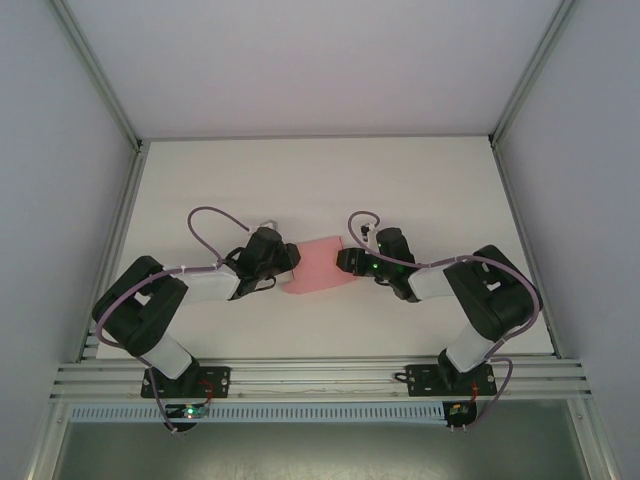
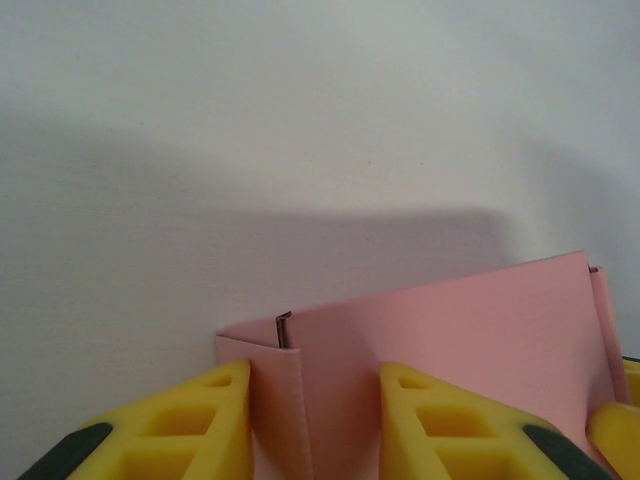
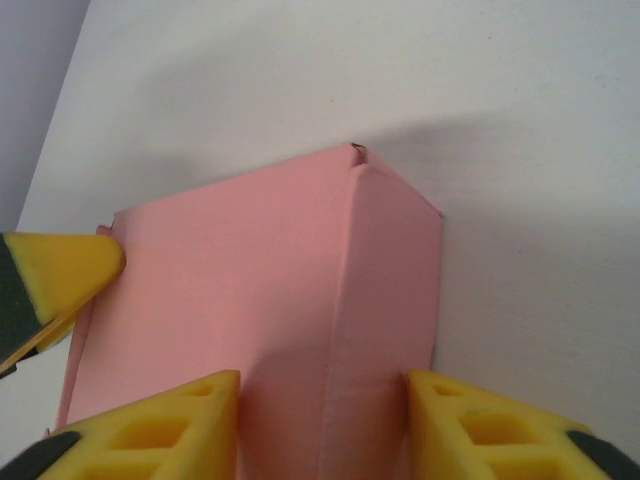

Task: Assemble paper box

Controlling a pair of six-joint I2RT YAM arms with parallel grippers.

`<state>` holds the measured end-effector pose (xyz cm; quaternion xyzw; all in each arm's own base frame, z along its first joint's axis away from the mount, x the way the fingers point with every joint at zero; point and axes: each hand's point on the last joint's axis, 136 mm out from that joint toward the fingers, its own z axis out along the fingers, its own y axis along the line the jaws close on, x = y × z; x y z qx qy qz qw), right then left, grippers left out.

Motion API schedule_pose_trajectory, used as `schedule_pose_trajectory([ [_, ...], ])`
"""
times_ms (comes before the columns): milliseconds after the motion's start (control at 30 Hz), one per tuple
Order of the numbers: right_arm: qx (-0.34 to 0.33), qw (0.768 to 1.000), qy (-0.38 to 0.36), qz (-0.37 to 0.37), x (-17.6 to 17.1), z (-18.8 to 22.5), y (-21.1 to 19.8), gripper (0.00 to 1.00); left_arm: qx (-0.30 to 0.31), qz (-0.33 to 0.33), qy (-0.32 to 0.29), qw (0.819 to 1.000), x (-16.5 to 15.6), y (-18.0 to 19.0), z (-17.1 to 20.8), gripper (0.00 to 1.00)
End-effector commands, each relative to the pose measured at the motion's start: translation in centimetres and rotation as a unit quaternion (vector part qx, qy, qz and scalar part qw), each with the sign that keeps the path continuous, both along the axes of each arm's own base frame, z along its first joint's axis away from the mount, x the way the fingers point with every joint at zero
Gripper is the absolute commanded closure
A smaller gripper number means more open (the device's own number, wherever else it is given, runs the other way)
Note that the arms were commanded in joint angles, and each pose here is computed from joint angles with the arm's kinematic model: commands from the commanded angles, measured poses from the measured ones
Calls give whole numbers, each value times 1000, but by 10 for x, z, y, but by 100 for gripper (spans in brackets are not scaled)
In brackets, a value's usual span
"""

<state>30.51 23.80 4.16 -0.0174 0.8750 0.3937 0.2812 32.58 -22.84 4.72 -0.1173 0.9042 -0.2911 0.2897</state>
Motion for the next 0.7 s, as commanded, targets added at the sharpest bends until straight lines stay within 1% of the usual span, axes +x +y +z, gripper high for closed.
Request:
schedule_pose_trajectory([
  [0,-8,998,56,37,-28,-11,4,48,-3,-52,43,998,-24,-12,-20,71],
  [33,-5,998,48,37,-26,-4,4,47,-5,-49,41,998,-24,-10,-19,71],
  [67,-2,998,42,39,-24,3,6,44,-9,-48,37,998,-25,-9,-18,71],
  [100,0,999,37,39,-23,9,6,39,-14,-46,33,998,-24,-8,-16,73],
  [133,1,999,28,39,-21,17,6,28,-19,-43,28,999,-24,-6,-14,74],
  [167,1,999,22,35,-20,23,5,20,-22,-39,24,999,-24,-4,-13,74],
  [200,1,999,17,33,-19,29,4,3,-23,-37,25,999,-24,-1,-14,74],
  [267,0,999,10,38,-20,38,4,2,-29,-36,23,999,-24,1,-14,75],
  [333,0,999,8,38,-22,45,3,2,-44,-32,21,998,-25,3,-14,79],
  [400,3,999,4,34,-24,50,1,2,-68,-28,17,997,-24,4,-13,83],
  [467,4,1000,2,31,-26,53,-2,2,-92,-31,17,995,-24,3,-11,83],
  [533,3,1000,5,28,-29,53,-4,2,-112,-36,19,993,-22,2,-9,85],
  [667,4,999,21,26,-33,49,-8,2,-154,-38,25,987,-21,0,-9,91],
])
